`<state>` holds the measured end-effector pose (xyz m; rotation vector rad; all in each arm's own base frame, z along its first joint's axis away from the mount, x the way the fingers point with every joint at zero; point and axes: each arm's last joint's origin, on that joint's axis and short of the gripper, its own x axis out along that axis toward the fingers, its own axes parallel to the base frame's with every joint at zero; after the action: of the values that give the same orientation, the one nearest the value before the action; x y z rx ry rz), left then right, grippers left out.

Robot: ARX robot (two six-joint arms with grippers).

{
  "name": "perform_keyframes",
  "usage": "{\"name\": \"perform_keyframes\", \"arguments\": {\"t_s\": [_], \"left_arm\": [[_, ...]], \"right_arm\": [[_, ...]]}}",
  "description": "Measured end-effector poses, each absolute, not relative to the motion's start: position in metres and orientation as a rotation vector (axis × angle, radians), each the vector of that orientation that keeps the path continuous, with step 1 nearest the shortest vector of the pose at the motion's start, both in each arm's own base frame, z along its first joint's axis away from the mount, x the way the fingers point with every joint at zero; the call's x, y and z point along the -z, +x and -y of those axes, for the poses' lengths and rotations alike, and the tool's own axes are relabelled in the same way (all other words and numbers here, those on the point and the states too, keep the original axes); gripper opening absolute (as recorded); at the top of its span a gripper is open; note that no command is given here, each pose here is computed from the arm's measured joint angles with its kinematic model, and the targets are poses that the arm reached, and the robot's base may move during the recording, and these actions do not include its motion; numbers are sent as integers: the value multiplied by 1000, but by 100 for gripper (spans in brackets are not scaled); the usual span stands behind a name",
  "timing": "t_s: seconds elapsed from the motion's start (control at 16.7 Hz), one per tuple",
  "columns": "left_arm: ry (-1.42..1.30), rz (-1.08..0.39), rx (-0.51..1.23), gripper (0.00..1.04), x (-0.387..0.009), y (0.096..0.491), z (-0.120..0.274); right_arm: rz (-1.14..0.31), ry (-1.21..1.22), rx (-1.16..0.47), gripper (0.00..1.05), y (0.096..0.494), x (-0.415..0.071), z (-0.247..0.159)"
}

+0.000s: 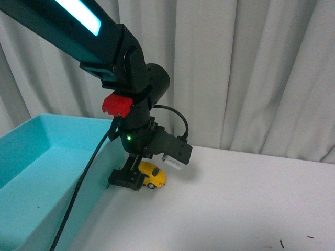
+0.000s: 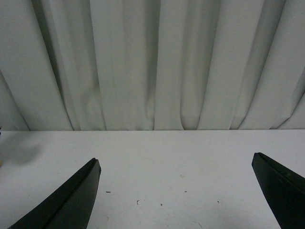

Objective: Wind up and store yellow beetle toy

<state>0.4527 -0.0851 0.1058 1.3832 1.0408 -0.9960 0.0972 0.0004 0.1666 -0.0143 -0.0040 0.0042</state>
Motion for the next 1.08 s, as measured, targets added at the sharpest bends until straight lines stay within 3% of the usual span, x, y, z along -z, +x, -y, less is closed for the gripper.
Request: {"name": "perform_keyframes", "arguments": {"t_s": [0.24,0.6,0.78,0.9,1.08], "left_arm": [[1320,-1087,902,98,-98,456,82],[1303,-1084,864,43,-94,459,82],[1336,-1063,927,41,-97,454,87],[1382,-1007,1077,41,-104,445,97],[1303,-810,1202,41,-153,429,119]], "right_arm": [[4,-14,-4,98,97,-167,0],[4,-14,-4,98,97,-167,0],[4,-14,-4,98,97,-167,0],[4,-14,-4,98,97,-167,0],[4,-14,-4,98,97,-167,0]]}}
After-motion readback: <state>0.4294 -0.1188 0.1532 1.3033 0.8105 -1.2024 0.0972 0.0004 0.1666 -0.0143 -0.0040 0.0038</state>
